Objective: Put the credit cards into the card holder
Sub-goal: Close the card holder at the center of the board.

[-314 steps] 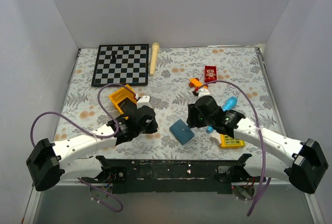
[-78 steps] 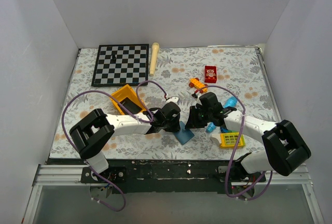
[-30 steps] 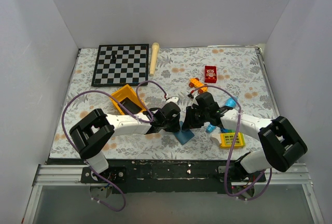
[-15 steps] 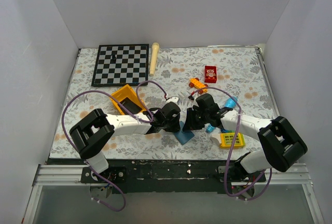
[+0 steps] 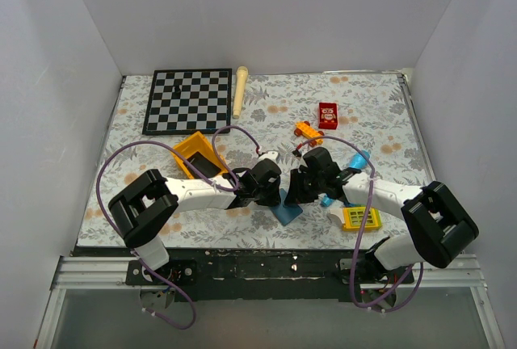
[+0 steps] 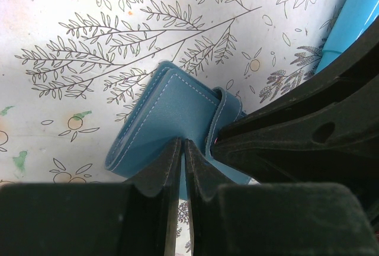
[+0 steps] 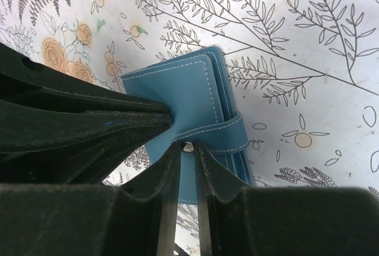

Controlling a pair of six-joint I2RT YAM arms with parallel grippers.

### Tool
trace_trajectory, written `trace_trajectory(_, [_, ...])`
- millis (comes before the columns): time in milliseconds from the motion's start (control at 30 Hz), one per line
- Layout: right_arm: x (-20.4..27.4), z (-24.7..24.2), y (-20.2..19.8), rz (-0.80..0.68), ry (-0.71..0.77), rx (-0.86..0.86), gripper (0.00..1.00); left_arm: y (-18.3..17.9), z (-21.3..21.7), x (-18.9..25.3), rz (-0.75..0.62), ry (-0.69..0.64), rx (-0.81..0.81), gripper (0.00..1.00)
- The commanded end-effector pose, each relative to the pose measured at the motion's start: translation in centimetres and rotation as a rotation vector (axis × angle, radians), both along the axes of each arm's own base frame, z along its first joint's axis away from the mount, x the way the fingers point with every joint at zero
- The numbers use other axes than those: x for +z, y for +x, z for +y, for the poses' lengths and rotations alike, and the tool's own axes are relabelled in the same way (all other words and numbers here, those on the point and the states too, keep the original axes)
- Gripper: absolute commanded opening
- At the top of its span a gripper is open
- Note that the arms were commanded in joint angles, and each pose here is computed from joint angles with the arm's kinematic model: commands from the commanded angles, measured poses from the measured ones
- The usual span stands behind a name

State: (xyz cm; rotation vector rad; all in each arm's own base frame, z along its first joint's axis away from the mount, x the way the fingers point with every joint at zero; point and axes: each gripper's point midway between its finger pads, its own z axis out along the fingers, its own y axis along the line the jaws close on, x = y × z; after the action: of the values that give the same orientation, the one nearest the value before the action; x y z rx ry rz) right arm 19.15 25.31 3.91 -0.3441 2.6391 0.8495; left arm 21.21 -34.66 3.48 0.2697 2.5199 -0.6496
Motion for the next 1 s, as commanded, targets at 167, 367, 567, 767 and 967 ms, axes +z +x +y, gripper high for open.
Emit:
trace_trajectory(167, [-0.4,-0.2,0.1,0.024,-0.085,-0.037,0.24,-0.3,0.1,-0.6,0.013,0.01,-0.004,0.06])
trace_trajectory(367, [-0.4,0.2,0.1,0.041,-0.151,-0.032,0.24,-0.4,0.2,-0.8,0.016,0.011,-0.002,0.06])
trace_trajectory(567, [-1.1,0.5,-0.4,0.066,-0.238,-0.023,0.24,-0.4,0.2,-0.8,0.018,0.01,0.0,0.06])
trace_trajectory(767, [-2.3,0.7,-1.2,0.108,-0.299,-0.011,0.24,-0.4,0.3,-0.7,0.014,0.01,0.001,0.07])
trace_trajectory(967, [-3.5,0.3,-1.7,0.122,-0.363,-0.019,0.24,-0.5,0.6,-0.9,0.015,0.014,0.006,0.06])
